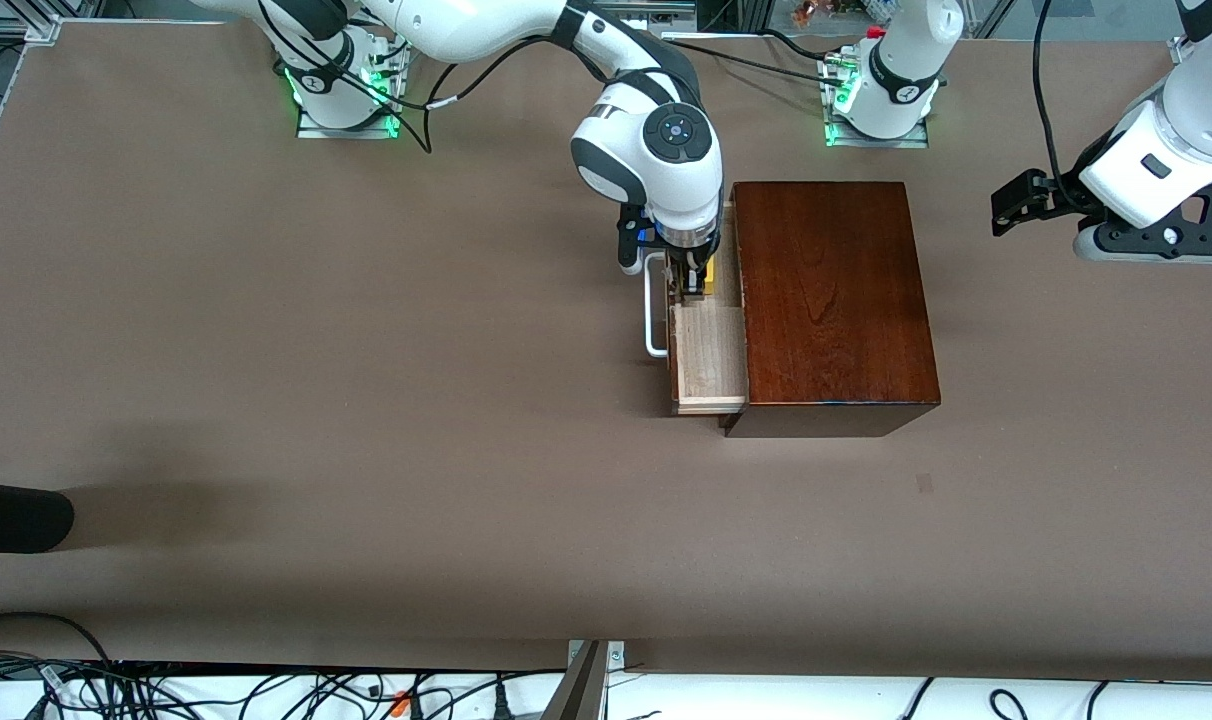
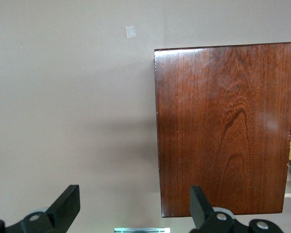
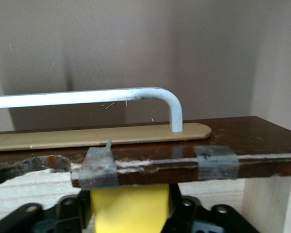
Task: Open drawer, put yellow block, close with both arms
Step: 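Lower the cube into the open drawer and open the right gripper, then withdraw the right gripper while the left gripper moves to the drawer front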
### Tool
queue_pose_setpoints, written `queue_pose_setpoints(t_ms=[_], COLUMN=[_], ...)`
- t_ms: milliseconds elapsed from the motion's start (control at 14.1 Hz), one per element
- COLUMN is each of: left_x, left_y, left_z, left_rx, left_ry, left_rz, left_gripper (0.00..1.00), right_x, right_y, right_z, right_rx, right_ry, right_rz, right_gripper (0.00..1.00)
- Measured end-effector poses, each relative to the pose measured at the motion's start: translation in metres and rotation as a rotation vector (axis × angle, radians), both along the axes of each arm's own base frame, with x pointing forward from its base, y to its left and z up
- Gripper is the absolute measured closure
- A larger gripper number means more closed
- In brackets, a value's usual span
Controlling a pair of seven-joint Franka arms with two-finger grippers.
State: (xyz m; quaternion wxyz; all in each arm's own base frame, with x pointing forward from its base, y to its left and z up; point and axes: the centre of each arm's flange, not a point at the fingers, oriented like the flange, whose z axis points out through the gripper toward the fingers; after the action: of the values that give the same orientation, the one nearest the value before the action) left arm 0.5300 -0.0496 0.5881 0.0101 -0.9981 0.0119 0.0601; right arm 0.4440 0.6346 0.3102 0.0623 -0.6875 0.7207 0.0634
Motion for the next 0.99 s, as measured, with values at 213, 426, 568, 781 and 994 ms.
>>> queue_pose_setpoints(t_ms=[213,426,568,781,994], left_x=[0.000,0.000,0.000,0.000,0.000], left_y=[0.000,0.000,0.000,0.000,0.000], left_z=[0.000,0.000,0.000,0.000,0.000], left_rx=[0.000,0.000,0.000,0.000,0.000], left_ry=[0.000,0.000,0.000,0.000,0.000], left_rz=[0.000,0.000,0.000,0.000,0.000], left_gripper=[0.00,0.00,0.00,0.00,0.00], right_x=[0.003,0.005,0.006,0.005,0.019], right_y=[0.000,-0.001,-0.006,-0.025,-0.068], right_z=[0.006,0.028,0.068,0.131,0.179], right_rx=[0.007,-0.004,-0.011,-0.046,-0.113], right_ry=[-0.008,-0.008,-0.016,-0.029,-0.033], right_rz=[-0.002,-0.004,-0.006,0.046,0.203], right_gripper=[0.01,0.00,0.00,0.00,0.00])
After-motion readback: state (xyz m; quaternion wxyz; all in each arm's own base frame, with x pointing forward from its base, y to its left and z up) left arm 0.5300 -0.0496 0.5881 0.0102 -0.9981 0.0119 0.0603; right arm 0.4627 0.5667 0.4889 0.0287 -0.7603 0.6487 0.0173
